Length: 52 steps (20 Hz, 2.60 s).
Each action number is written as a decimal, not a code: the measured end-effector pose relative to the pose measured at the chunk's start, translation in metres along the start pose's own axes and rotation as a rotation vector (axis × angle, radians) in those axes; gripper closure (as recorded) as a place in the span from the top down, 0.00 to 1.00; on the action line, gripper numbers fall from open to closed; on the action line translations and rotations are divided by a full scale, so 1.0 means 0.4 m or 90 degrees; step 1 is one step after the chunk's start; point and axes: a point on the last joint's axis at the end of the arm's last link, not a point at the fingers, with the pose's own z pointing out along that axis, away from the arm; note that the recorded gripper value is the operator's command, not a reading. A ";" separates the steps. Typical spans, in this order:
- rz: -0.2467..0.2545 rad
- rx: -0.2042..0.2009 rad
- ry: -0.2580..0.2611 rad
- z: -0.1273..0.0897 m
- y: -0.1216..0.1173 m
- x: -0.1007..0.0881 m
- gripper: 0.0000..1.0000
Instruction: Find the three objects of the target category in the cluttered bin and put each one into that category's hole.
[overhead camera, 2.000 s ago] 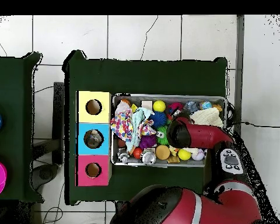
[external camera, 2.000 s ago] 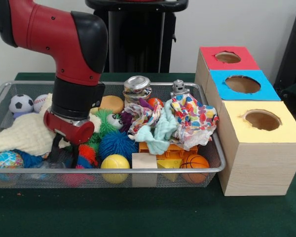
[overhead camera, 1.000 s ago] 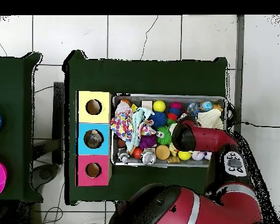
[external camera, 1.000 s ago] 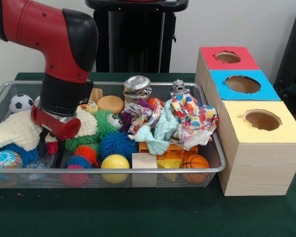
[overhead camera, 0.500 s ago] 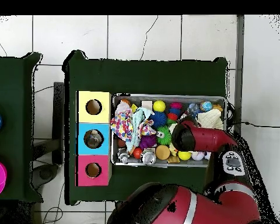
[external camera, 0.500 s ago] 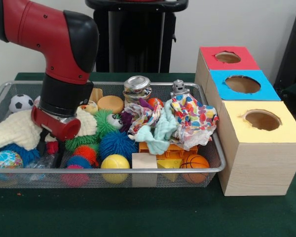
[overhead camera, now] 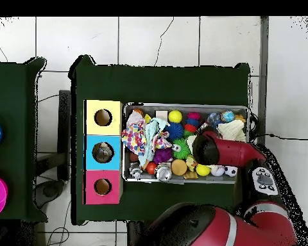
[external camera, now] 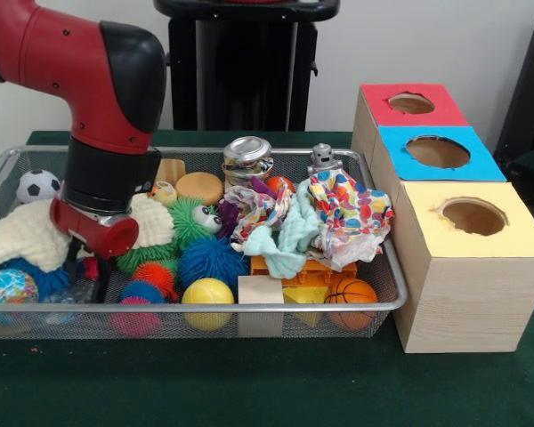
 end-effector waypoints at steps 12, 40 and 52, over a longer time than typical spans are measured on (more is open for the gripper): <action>-0.027 0.011 -0.006 -0.006 0.011 0.014 1.00; -0.079 0.057 -0.032 -0.055 -0.010 0.000 1.00; -0.077 0.054 -0.032 -0.040 -0.021 0.009 1.00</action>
